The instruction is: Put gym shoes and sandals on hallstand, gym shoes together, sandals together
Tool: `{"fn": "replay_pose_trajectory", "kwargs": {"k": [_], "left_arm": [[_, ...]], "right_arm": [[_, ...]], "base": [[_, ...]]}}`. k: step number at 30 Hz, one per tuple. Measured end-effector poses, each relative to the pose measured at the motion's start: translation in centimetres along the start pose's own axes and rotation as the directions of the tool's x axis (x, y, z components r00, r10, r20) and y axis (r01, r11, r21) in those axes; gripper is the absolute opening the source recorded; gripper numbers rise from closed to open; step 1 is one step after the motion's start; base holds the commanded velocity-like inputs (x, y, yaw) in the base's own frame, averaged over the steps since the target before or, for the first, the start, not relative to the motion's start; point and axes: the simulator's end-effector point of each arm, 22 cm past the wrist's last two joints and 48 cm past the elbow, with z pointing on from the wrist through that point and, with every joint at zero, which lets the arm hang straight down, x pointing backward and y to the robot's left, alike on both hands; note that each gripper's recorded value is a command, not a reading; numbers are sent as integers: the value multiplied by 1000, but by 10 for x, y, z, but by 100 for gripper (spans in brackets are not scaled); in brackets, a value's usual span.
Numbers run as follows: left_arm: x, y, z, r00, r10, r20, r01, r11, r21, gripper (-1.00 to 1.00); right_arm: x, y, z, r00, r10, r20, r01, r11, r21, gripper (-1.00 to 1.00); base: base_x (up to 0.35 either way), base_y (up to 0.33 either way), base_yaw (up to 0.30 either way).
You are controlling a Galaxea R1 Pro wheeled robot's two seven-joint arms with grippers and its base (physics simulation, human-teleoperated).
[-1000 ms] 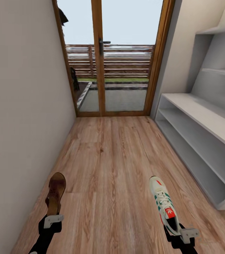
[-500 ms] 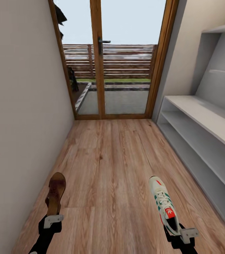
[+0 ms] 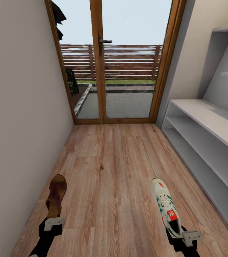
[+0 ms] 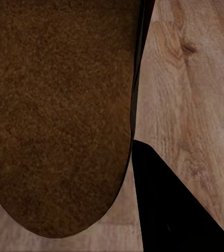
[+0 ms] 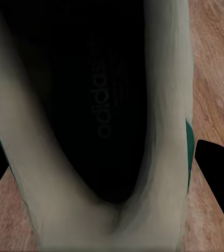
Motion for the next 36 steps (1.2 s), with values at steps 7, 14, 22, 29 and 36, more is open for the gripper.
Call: {"fn": "replay_pose_trajectory", "kwargs": {"k": [7, 14, 22, 29, 36], "left_arm": [[0, 0, 0, 1000, 0, 1, 0, 1000, 0, -100], [0, 0, 0, 1000, 0, 1, 0, 1000, 0, -100], [-2, 0, 1, 1000, 0, 4, 0, 1000, 0, -100], [-3, 0, 1, 1000, 0, 6, 0, 1000, 1, -100], [-3, 0, 1, 1000, 0, 6, 0, 1000, 2, -100]], "right_arm": [[0, 2, 0, 1000, 0, -1, 0, 1000, -3, -100], [0, 2, 0, 1000, -1, 0, 1, 1000, -5, -100], [0, 2, 0, 1000, -1, 0, 1, 1000, -5, -100], [0, 2, 0, 1000, -1, 0, 1, 1000, -5, -100], [0, 2, 0, 1000, -2, 0, 2, 1000, -5, -100]], "base": [[325, 121, 0], [302, 170, -123], [322, 70, -259], [337, 5, -264], [337, 70, -264]]}}
